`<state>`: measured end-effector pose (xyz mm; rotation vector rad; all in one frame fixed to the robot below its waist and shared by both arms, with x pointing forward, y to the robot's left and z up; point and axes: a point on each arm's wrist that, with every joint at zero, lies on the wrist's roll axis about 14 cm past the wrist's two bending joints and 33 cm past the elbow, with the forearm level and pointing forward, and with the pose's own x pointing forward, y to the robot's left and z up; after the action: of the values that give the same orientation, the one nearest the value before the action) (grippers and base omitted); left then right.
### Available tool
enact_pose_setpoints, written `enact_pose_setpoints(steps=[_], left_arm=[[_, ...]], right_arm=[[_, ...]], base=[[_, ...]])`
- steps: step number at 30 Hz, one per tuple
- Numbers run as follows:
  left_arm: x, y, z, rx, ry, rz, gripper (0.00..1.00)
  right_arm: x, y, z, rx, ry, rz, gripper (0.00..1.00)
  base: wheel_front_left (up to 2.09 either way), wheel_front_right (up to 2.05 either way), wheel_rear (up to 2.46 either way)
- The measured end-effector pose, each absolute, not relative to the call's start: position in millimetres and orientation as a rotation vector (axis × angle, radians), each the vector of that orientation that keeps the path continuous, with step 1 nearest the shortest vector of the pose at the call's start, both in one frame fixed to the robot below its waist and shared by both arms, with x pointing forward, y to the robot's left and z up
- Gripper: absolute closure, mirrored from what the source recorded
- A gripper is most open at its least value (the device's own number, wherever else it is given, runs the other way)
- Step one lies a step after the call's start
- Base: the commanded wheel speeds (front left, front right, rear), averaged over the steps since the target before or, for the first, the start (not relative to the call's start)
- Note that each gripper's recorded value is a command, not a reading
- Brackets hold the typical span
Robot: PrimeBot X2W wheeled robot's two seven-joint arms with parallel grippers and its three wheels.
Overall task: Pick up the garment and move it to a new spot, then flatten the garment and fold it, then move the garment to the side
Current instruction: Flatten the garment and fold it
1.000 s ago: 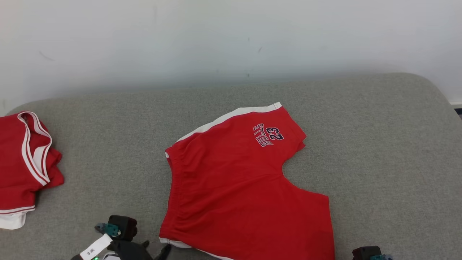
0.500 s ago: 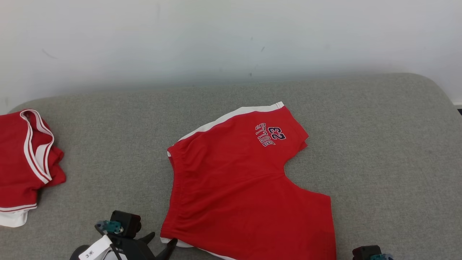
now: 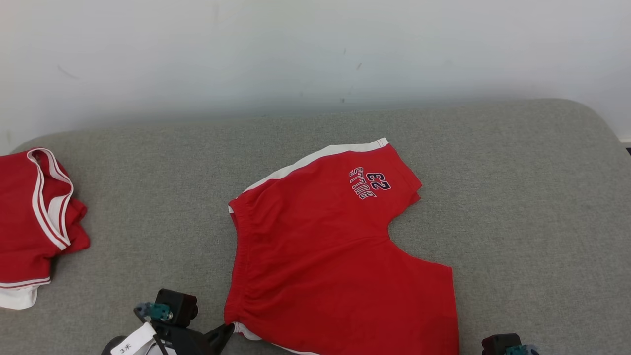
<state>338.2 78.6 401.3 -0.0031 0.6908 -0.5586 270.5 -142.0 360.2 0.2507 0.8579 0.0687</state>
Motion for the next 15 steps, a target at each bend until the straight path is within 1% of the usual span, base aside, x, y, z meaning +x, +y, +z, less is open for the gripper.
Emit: enact_pose_setpoints(steps=[4, 7, 15], left_arm=[[341, 77, 407, -0.017, 0.668, -0.562, 1.0], [346, 76, 416, -0.035, 0.629, -0.564, 1.0], [353, 70, 430, -0.048, 0.578, -0.573, 1.0]], right_arm=[[280, -143, 372, 0.293, 0.803, 0.059, 1.0], [292, -140, 391, 0.359, 0.724, 0.074, 1.0], [342, -146, 457, 0.377, 0.475, 0.141, 1.0]], base=[[0.0, 0.0, 0.0], [0.0, 0.0, 0.0], [0.0, 0.0, 0.0]])
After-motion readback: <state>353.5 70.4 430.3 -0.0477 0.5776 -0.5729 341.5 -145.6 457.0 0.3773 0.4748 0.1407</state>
